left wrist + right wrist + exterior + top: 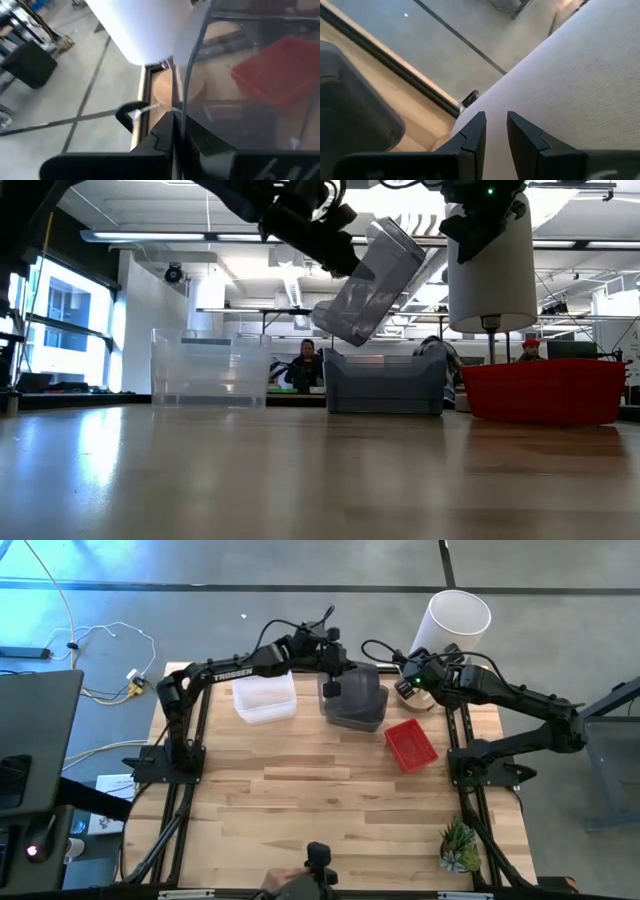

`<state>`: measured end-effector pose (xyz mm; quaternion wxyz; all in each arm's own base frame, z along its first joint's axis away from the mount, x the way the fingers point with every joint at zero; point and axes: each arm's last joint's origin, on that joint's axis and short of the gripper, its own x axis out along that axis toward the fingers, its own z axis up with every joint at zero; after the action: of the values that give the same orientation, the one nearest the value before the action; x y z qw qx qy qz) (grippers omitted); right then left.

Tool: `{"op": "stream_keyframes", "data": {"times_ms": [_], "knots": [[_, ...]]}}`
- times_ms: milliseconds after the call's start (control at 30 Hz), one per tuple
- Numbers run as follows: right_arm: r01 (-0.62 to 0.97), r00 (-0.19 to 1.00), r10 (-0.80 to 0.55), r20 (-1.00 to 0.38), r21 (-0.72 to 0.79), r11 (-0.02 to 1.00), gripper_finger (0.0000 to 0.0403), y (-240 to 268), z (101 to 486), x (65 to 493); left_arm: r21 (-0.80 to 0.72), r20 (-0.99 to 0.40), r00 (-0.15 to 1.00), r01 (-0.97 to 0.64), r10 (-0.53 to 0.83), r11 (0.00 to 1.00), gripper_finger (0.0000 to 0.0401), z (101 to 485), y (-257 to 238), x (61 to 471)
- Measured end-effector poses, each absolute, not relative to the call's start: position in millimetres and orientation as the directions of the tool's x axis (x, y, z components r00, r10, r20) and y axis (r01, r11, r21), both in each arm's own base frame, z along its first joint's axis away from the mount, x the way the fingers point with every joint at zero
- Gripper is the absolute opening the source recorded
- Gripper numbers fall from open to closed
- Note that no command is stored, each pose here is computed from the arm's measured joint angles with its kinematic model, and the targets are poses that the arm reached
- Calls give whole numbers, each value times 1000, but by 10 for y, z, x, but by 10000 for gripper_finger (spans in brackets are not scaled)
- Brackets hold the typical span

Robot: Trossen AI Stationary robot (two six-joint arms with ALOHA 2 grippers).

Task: Stack baskets by color
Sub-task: Stack the bottom black bin on the top black bin

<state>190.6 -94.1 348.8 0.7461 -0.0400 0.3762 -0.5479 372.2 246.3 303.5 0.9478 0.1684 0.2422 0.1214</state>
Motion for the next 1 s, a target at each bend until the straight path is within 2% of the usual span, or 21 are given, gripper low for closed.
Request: {"op": "stream_keyframes", "data": {"times_ms": [333, 533, 633, 1000], "knots": [[782, 150, -824, -547, -444, 437, 67, -934, 3480, 1915, 332, -514, 808, -121, 287, 935, 0, 2804, 2504, 3745], [770, 243, -766, -595, -363, 526, 67, -920, 3478, 1958, 322, -570, 765, -128, 299, 938, 0, 2745, 2496, 3717], [771, 264, -760, -594, -343, 536, 67, -922, 3487, 1972, 314, -605, 743, -108, 287, 943, 0, 2710, 2487, 3693], [766, 290, -742, -605, -318, 559, 67, -916, 3486, 1985, 453, -675, 679, 71, 290, 889, 0, 2624, 2436, 3680]]}}
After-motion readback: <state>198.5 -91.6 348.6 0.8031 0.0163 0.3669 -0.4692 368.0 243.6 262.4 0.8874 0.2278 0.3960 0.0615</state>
